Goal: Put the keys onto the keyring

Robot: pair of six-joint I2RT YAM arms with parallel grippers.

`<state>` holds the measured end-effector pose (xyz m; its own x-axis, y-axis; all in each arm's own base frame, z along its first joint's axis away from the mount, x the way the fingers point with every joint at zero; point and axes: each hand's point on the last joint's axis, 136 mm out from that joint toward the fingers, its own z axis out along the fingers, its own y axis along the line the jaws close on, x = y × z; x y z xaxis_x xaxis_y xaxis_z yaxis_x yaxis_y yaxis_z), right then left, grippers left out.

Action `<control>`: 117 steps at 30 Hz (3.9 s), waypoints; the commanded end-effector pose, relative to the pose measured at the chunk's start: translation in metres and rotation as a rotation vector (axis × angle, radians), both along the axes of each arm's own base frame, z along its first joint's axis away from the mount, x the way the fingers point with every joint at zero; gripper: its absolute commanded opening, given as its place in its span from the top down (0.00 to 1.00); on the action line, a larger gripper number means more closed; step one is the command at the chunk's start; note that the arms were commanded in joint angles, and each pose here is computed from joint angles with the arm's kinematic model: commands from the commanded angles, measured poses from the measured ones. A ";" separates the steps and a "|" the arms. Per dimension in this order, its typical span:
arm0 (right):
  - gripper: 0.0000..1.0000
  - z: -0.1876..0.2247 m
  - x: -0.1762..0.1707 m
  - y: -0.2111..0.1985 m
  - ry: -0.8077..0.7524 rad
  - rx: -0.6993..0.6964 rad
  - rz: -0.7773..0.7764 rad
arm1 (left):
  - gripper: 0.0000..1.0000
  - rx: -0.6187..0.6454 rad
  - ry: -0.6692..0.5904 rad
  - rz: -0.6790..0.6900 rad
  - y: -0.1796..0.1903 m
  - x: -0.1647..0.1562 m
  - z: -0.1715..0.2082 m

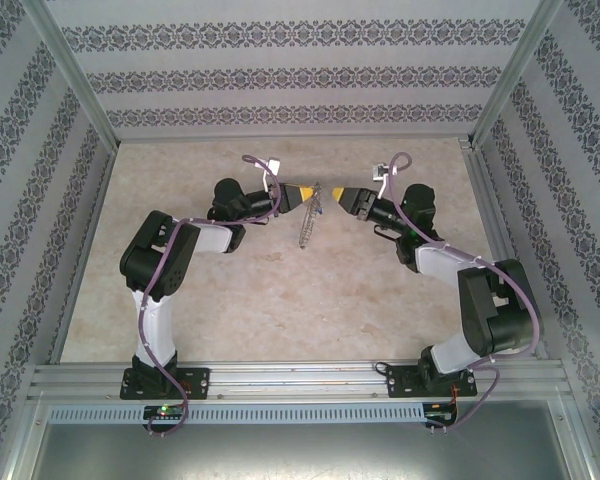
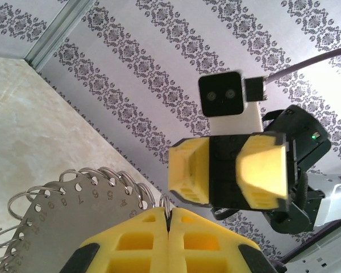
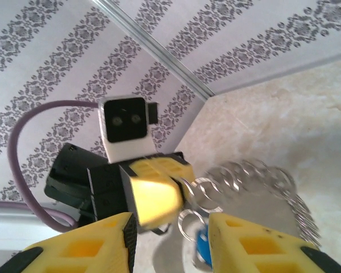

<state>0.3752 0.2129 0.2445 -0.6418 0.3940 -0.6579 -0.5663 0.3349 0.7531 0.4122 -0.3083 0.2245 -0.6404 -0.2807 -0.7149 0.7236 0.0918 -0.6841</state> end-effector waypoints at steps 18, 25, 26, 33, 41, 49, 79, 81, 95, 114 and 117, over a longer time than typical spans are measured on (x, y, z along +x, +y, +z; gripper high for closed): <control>0.60 -0.005 0.018 0.021 0.003 0.034 -0.038 | 1.00 -0.038 -0.117 -0.026 -0.005 -0.014 0.032; 0.62 -0.006 0.016 0.032 0.003 0.034 -0.009 | 1.00 -0.037 -0.120 -0.028 -0.005 -0.015 0.033; 0.62 -0.005 0.016 0.034 0.001 0.035 -0.004 | 1.00 -0.037 -0.120 -0.027 -0.005 -0.015 0.033; 0.67 -0.004 0.015 0.040 -0.003 0.034 0.013 | 1.00 -0.038 -0.120 -0.025 -0.005 -0.015 0.032; 0.87 -0.003 0.014 0.041 -0.006 0.034 0.015 | 1.00 -0.040 -0.118 -0.025 -0.004 -0.015 0.032; 1.00 -0.003 0.018 0.040 -0.009 0.038 0.016 | 1.00 -0.036 -0.115 -0.029 -0.005 -0.016 0.032; 1.00 0.018 0.003 0.027 -0.242 -0.086 0.229 | 0.69 0.083 -0.021 -0.070 0.019 -0.002 0.043; 1.00 0.017 0.003 0.027 -0.239 -0.087 0.236 | 0.69 0.089 -0.010 -0.087 0.017 -0.004 0.040; 1.00 0.014 0.002 0.031 -0.227 -0.084 0.257 | 0.70 0.088 -0.010 -0.159 -0.002 -0.012 0.039; 1.00 0.009 0.006 0.030 -0.214 -0.086 0.245 | 0.70 0.101 0.003 -0.183 -0.013 -0.017 0.028; 1.00 0.009 0.006 0.029 -0.215 -0.086 0.243 | 0.70 0.119 0.008 -0.167 -0.012 -0.015 0.023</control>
<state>0.3778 0.2434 0.2353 -0.6286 0.1760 -0.7575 -0.7198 0.2370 0.6524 0.4006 -0.3125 0.2558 -0.6830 -0.1129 -0.7216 0.7214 0.0502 -0.6907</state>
